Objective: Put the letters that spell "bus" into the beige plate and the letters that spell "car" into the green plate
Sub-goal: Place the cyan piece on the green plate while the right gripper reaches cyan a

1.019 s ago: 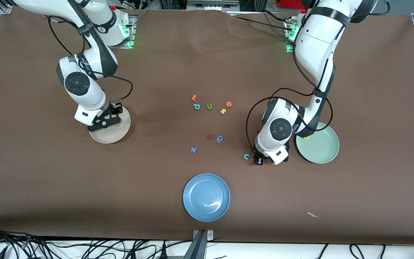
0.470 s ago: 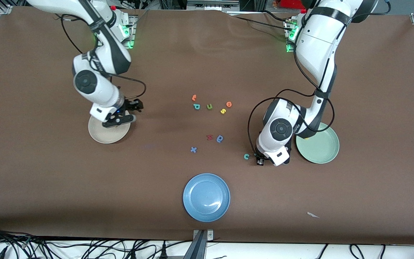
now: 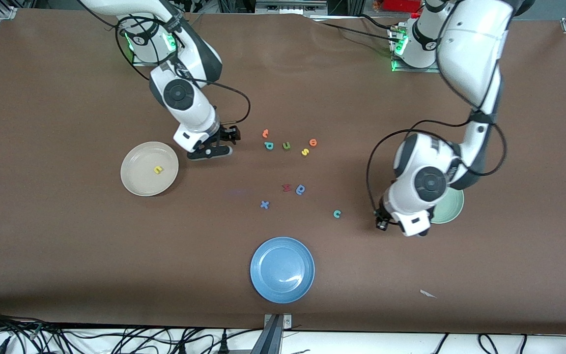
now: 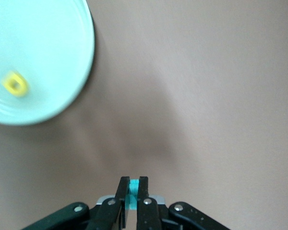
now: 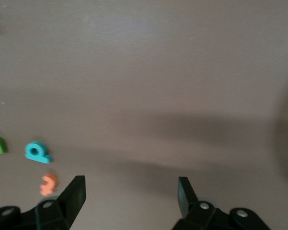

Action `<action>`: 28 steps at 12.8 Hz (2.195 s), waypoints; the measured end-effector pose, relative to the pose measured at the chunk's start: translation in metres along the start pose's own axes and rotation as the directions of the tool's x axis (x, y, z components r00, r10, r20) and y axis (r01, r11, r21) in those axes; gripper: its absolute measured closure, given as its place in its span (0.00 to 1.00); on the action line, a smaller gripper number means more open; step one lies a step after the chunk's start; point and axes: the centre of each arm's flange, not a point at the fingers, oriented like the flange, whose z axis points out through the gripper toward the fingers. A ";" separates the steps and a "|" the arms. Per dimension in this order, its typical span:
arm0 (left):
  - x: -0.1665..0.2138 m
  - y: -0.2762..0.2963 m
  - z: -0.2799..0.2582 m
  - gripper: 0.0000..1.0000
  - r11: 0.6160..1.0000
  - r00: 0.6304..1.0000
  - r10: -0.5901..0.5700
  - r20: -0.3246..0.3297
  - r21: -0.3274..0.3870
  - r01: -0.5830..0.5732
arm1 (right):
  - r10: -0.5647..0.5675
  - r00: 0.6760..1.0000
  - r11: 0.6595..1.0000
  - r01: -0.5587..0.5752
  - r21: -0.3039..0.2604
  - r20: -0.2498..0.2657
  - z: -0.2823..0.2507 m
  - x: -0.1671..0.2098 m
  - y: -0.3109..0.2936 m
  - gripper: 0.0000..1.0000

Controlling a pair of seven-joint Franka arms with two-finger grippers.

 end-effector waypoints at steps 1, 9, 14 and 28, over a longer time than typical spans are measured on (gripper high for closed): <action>0.021 -0.013 -0.013 0.90 0.997 0.998 0.060 0.023 0.038 -0.061 | 0.016 1.000 1.000 -0.017 -0.007 -0.005 0.005 -0.001 -0.011 0.14; 0.160 -0.111 0.016 0.90 0.924 0.924 0.315 0.218 0.154 -0.351 | 0.117 0.992 0.992 -0.119 -0.040 -0.048 0.047 -0.002 -0.093 0.14; 0.160 -0.128 0.055 0.89 0.923 0.922 0.325 0.211 0.143 -0.358 | 0.145 0.987 0.987 -0.149 -0.061 -0.075 0.067 -0.004 -0.115 0.14; 0.040 -0.046 -0.029 0.00 0.898 0.891 0.439 0.117 -0.018 -0.440 | 0.158 0.984 0.983 -0.165 -0.083 -0.082 0.091 -0.012 -0.134 0.25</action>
